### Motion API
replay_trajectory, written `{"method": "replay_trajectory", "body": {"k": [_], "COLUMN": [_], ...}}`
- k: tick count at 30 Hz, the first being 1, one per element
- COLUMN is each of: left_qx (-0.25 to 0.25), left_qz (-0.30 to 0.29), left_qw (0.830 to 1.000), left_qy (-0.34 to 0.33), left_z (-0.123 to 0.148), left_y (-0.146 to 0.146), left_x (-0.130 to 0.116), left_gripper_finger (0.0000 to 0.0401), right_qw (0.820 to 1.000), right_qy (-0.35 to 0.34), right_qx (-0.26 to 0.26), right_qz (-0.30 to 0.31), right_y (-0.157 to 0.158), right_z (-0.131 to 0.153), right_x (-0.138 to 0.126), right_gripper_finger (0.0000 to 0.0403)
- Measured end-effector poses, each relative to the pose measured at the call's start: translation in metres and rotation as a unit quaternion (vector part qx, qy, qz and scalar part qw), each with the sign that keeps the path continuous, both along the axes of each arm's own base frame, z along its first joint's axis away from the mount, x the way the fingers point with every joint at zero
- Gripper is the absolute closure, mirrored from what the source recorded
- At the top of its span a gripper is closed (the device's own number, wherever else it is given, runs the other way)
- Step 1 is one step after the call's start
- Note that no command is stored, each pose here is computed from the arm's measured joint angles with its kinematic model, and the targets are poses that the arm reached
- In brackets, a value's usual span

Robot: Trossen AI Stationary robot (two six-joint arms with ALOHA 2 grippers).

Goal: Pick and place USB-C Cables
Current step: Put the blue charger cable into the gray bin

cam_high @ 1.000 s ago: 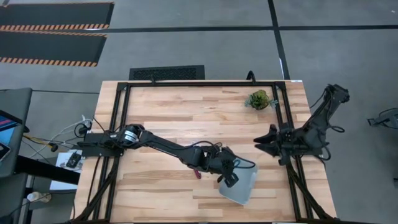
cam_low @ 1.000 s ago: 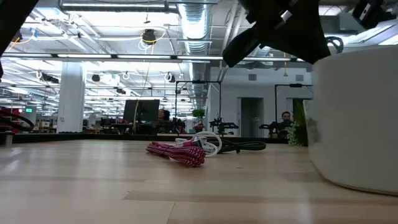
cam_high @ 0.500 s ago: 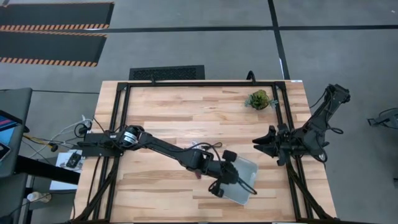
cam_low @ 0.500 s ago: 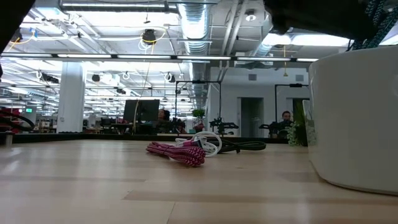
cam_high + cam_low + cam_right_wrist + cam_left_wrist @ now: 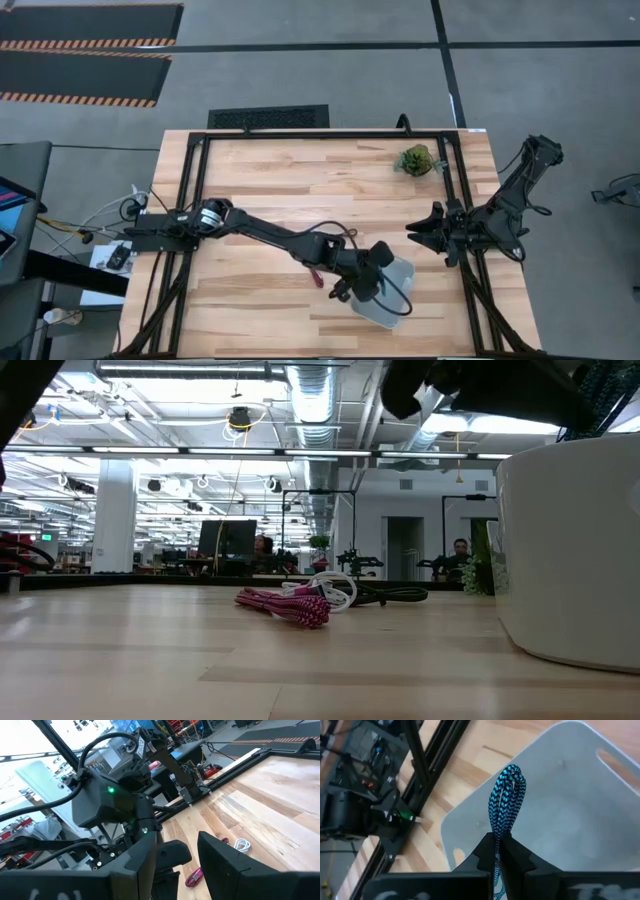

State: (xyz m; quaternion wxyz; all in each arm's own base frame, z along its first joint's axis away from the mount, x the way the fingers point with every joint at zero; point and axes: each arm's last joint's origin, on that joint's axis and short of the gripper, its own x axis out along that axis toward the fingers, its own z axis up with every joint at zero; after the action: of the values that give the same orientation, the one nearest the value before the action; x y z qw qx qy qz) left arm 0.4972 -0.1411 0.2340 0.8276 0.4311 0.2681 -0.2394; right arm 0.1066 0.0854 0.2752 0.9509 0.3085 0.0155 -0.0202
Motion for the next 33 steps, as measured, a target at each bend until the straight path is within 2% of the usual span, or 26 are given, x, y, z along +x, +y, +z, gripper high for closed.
{"method": "replay_trajectory", "body": {"k": [6, 10, 14, 23, 27, 33], "left_qx": [0.059, 0.093, 0.139, 0.142, 0.181, 0.272], "left_qz": [-0.046, -0.081, -0.089, -0.098, -0.139, -0.167], "left_qw": [0.997, 0.992, 0.986, 0.984, 0.971, 0.943], "left_qy": [0.013, 0.021, 0.036, 0.043, 0.068, 0.09], "left_z": [-0.013, -0.034, -0.057, -0.059, -0.07, -0.087], "left_y": [-0.002, -0.011, -0.016, -0.008, -0.008, -0.008], "left_x": [0.001, 0.003, 0.006, 0.008, 0.005, 0.003], "left_gripper_finger": [0.0401, 0.0401, 0.0401, 0.0401, 0.0401, 0.0401], "right_qw": [1.0, 1.0, 1.0, 1.0, 1.0, 1.0], "right_qy": [0.0, 0.002, 0.002, 0.003, 0.005, 0.007], "right_qx": [-0.002, -0.003, -0.004, -0.005, -0.007, -0.009], "right_qz": [0.0, 0.0, 0.0, 0.0, 0.0, 0.0], "right_y": [0.0, 0.0, 0.0, 0.0, 0.0, 0.0], "right_z": [0.0, 0.0, -0.001, -0.001, -0.001, -0.002], "right_x": [0.0, 0.0, 0.0, 0.0, 0.0, 0.0], "right_gripper_finger": [0.0235, 0.0235, 0.0235, 0.0235, 0.0235, 0.0235]}}
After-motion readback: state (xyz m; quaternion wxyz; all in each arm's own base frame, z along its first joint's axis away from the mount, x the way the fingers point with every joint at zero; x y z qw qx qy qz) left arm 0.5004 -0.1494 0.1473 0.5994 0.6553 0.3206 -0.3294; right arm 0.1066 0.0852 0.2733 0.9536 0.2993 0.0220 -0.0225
